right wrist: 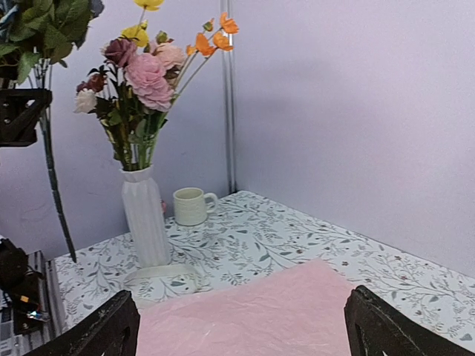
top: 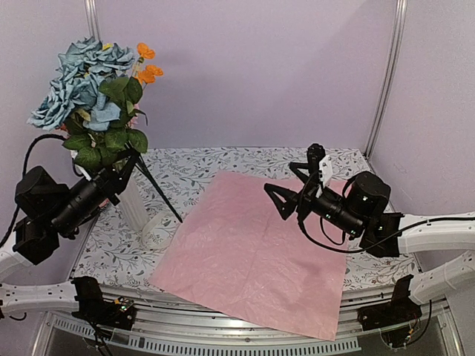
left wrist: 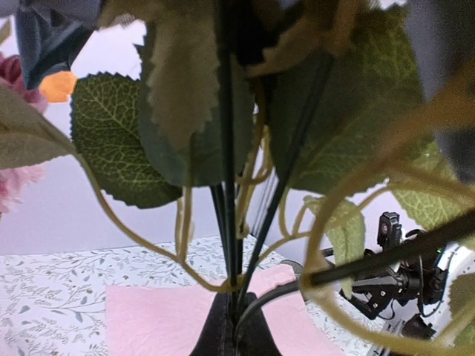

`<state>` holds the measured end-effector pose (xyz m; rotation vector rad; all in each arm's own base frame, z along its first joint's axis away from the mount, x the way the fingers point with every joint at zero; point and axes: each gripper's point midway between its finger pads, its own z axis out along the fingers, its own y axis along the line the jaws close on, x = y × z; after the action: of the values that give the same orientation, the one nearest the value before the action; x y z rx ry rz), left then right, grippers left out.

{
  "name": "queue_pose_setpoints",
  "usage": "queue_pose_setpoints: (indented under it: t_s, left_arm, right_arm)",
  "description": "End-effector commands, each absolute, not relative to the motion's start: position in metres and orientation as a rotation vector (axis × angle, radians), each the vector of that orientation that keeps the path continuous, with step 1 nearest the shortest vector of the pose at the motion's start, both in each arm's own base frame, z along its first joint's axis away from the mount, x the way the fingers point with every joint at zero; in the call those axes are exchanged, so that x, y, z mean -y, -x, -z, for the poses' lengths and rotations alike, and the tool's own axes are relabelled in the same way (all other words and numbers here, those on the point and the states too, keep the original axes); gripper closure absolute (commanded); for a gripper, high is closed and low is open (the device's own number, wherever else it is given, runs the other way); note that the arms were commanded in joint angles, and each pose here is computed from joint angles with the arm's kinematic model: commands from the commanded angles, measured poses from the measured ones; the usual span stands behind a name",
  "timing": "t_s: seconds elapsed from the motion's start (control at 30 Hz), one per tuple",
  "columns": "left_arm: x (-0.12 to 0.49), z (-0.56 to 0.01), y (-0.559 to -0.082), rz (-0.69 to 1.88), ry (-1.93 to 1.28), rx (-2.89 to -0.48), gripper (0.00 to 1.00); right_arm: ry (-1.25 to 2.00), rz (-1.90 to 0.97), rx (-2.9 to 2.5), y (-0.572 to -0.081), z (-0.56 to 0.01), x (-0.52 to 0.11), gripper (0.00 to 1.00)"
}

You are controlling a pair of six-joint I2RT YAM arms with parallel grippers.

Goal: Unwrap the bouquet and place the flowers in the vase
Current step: Place the fake flower in the vase.

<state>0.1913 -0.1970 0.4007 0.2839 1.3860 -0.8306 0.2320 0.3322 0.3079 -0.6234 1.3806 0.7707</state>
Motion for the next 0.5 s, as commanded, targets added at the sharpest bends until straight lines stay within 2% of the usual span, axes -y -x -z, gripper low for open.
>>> queue_pose_setpoints:
  t_s: [0.0,0.2,0.47]
  left_arm:
    - [0.172,-0.379,-0.203,0.656,-0.222,-1.451,1.0]
    - [0.143,-0.384,-0.211,0.441,-0.185,-1.452,1.0]
    - [0.111,-0.44,-0.208,0.144,-0.241,-1.313,1.0]
  right_arm:
    - [0.513,-0.516,-1.436,-0.267,-0.293,-0.299,0.01]
    - [0.464,-0.508,-1.435,-0.271,-0.277,-0.29,0.01]
    - [0.463,-0.489,-1.453,-0.273,-0.26,-0.287,0.01]
